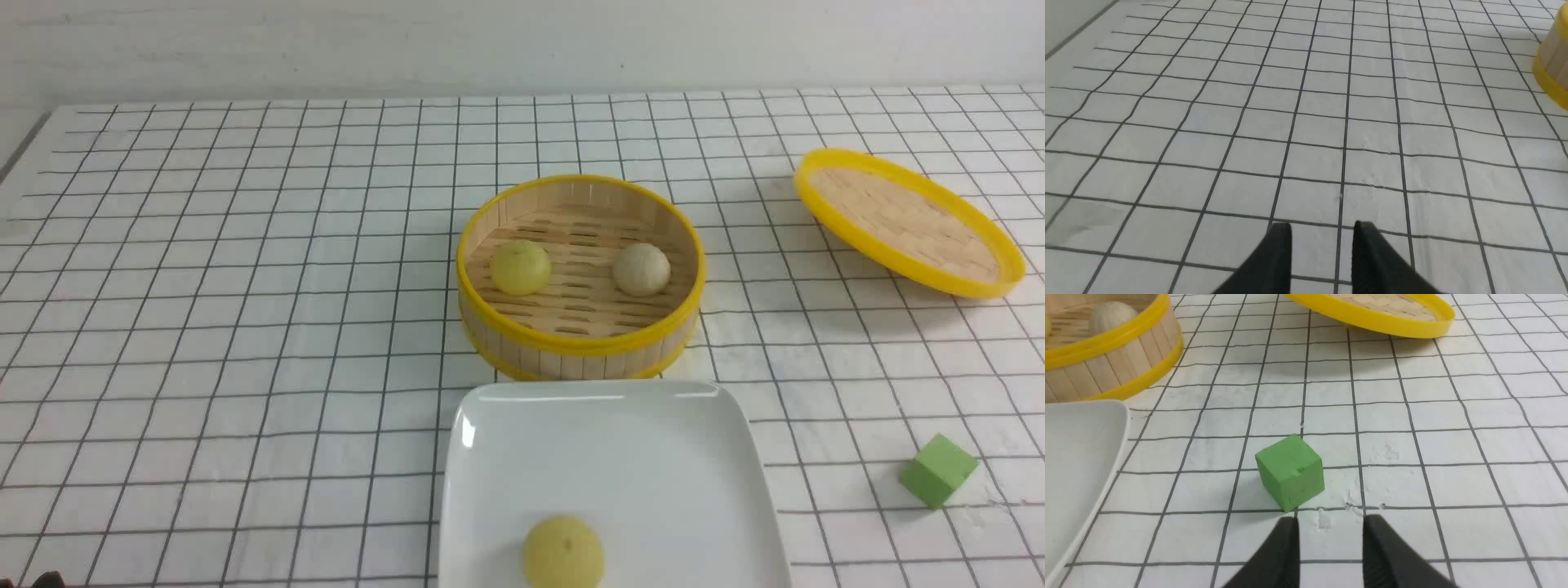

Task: Put the steamed buns into the plate on the white-black tablecloth.
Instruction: 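Reach toward a bun in the bamboo steamer with the right gripper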

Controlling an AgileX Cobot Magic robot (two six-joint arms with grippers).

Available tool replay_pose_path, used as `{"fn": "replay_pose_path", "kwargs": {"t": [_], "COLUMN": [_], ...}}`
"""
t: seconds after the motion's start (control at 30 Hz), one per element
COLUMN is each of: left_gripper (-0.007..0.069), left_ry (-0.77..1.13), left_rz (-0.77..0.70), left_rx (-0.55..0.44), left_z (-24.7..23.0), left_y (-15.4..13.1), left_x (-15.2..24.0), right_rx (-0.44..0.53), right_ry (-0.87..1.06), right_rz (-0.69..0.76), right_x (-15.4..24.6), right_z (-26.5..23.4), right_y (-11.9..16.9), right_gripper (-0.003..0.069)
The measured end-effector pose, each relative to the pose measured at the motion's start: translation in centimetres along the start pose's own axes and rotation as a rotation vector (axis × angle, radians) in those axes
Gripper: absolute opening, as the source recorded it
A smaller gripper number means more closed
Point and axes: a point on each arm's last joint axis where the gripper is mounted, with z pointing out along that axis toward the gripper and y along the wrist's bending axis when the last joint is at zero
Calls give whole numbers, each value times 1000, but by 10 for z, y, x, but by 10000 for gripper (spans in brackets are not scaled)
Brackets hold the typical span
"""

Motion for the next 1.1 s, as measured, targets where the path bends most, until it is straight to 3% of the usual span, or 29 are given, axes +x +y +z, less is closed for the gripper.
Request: {"fn": "replay_pose_path", "kwargs": {"t": [0.9, 0.97, 1.03, 1.07, 1.1], "left_gripper": [241, 241, 241, 241, 241], "left_ry": [-1, 0, -2, -2, -1], "left_rz": [15, -64, -266, -293, -490], "left_rx": [-7, 4, 47, 52, 91], "left_z": [0, 0, 0, 0, 0], "left_y": [1, 0, -4, -5, -8], "left_x": [0, 0, -1, -1, -2], "right_rx": [0, 0, -14, -22, -52], "right_ry": [0, 0, -2, -2, 0], "right_rz": [0, 0, 42, 63, 172], "right_x": [0, 0, 0, 0, 0], "right_z": [0, 0, 0, 0, 0], "right_y": [0, 0, 1, 2, 5], "right_gripper": [240, 240, 240, 240, 240]}}
